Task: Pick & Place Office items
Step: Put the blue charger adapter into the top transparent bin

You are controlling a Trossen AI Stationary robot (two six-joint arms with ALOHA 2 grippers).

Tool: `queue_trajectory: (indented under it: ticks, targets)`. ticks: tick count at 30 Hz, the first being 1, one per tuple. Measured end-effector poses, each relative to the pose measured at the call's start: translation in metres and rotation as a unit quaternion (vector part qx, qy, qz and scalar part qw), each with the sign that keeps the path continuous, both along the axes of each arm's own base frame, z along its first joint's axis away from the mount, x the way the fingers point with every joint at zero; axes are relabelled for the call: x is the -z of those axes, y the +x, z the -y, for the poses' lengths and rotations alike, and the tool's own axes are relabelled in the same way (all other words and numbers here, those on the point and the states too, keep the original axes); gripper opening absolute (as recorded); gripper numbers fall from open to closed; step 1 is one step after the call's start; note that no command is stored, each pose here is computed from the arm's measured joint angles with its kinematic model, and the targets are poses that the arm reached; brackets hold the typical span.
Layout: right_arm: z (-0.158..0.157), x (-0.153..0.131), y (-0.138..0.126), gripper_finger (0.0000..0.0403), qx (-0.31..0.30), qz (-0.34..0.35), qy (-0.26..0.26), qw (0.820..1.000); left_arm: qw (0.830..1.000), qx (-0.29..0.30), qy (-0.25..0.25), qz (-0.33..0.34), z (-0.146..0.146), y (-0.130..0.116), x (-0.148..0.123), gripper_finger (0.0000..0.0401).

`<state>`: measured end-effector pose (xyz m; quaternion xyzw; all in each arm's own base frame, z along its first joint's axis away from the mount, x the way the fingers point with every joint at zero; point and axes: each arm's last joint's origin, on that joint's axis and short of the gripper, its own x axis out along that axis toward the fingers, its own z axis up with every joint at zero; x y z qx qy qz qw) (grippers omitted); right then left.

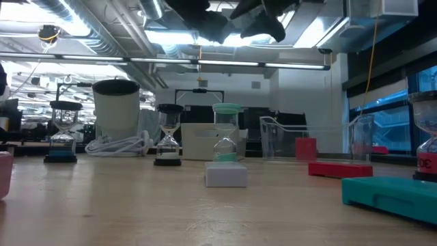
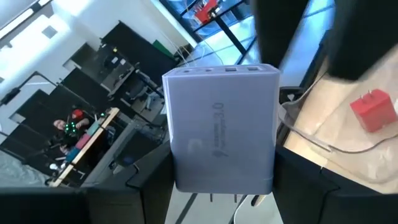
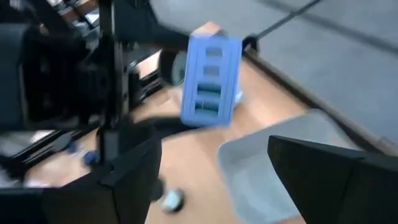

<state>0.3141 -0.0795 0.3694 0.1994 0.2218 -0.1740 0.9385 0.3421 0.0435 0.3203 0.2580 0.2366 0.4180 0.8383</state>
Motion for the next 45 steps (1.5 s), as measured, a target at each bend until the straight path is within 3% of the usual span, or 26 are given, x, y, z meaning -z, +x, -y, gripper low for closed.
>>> queue_trajectory:
  ticks: [8,21,29,37,45]
  targets:
    - [0.003,-0.002,0.006,0.0304,0.014,0.018,-0.035,0.999,1.0,-0.007,0.0,0.012,-0.003,0.0,-0.001,0.0217]
    - [0.005,-0.004,0.006,0.0294,0.038,0.025,-0.059,0.997,0.995,0.065,-0.013,0.07,-0.001,0.006,-0.01,0.0217]
    - [0.005,-0.005,0.006,0.0237,0.041,0.025,-0.062,0.997,0.995,0.065,-0.012,0.069,-0.001,0.006,-0.01,0.0217]
    - [0.003,-0.005,0.007,0.0128,0.045,0.036,-0.041,0.997,0.996,0.059,-0.008,0.067,-0.001,0.006,-0.01,0.0217]
    - [-0.001,-0.007,0.009,0.0124,0.042,0.046,-0.048,0.997,0.996,0.051,-0.004,0.072,-0.001,0.005,-0.012,0.0217]
